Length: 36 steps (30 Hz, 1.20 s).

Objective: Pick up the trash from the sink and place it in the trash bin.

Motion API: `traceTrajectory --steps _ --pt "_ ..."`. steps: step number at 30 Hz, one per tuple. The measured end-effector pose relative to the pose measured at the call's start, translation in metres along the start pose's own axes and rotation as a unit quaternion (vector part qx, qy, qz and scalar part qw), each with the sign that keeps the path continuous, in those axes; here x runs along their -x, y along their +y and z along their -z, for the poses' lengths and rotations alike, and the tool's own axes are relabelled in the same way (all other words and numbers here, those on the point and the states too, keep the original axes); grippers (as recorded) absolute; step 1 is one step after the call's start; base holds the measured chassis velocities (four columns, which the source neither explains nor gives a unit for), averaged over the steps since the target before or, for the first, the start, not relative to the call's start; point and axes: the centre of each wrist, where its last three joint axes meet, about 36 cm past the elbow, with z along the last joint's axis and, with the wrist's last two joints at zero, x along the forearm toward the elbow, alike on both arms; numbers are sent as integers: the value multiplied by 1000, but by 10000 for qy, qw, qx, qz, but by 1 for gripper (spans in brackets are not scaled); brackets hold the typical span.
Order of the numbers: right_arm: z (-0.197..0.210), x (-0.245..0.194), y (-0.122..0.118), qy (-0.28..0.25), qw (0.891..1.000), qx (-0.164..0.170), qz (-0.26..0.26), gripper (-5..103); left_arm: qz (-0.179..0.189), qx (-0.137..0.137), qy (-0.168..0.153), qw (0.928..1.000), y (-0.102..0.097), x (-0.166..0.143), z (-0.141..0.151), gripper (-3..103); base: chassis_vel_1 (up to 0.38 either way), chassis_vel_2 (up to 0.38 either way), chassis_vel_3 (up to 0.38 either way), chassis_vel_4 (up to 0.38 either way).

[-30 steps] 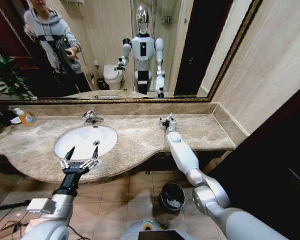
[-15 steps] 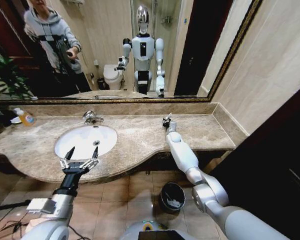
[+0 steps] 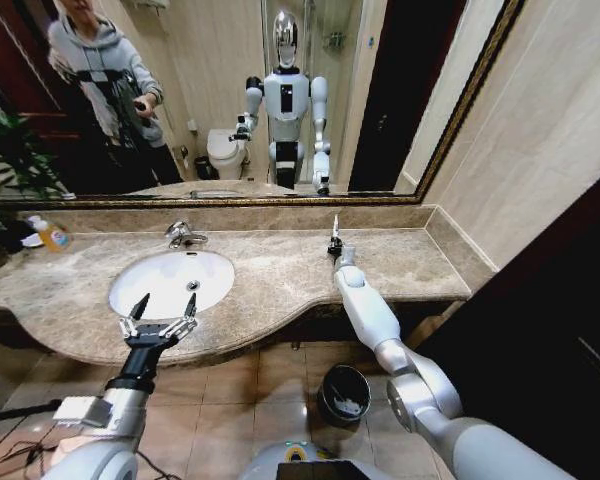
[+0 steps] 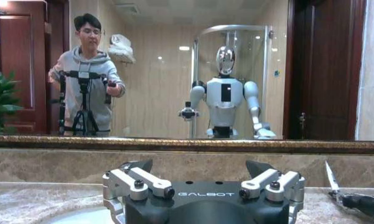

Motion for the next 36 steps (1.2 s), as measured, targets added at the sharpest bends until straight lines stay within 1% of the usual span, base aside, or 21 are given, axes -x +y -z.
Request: traceTrajectory --steps 5,6,7,8,10,12,13,15,16,19,20,21,23,24,27,29,31,32,34,36 --pt "-1 -11 -8 -80 10000 40 -17 17 0 0 0 10000 0 0 0 100 0 0 0 0" --pt "-2 -16 -13 -142 9999 80 -9 17 0 1 0 10000 0 0 0 100 0 0 0 0" --pt "-1 -21 -18 -303 9993 187 72 17 0 0 0 10000 0 0 0 100 0 0 0 0" --pt "-1 -21 -18 -303 9993 187 72 17 0 0 0 10000 0 0 0 100 0 0 0 0" --pt "4 -38 -30 -609 9968 382 352 17 0 0 0 10000 0 0 0 100 0 0 0 0" --pt "11 -57 -39 -816 9943 434 525 17 0 1 0 10000 0 0 0 100 0 0 0 0" --pt "11 -57 -39 -816 9943 434 525 17 0 1 0 10000 0 0 0 100 0 0 0 0" --pt "16 -83 -51 -963 9925 422 627 17 1 1 0 10000 0 0 0 100 0 0 0 0" --pt "16 -83 -51 -963 9925 422 627 17 1 1 0 10000 0 0 0 100 0 0 0 0" --pt "18 -135 -75 -1061 9907 443 728 17 0 0 1 10000 0 0 0 100 0 0 0 0" --pt "16 -149 -78 -1025 9907 488 751 17 0 1 -1 10000 0 0 0 100 0 0 0 0" --pt "16 -149 -78 -1025 9907 488 751 17 0 1 -1 10000 0 0 0 100 0 0 0 0" --pt "16 -171 -81 -979 9902 570 813 17 -2 0 0 10000 0 0 0 100 0 0 0 0" --pt "16 -171 -81 -979 9902 570 813 17 -2 0 0 10000 0 0 0 100 0 0 0 0" --pt "12 -199 -93 -969 9907 577 767 17 0 0 0 10000 0 0 0 100 0 0 0 0" --pt "11 -204 -94 -976 9906 584 761 17 0 1 0 10000 0 0 0 100 0 0 0 0" --pt "7 -225 -94 -977 9902 613 790 17 0 1 0 10000 0 0 0 100 0 0 0 0" --pt "7 -225 -94 -977 9902 613 790 17 0 1 0 10000 0 0 0 100 0 0 0 0" --pt "2 -240 -91 -985 9896 617 849 17 0 0 0 10000 0 0 0 100 0 0 0 0" --pt "-12 -265 -91 -996 9895 598 859 17 0 1 0 10000 0 0 0 100 0 0 0 0"
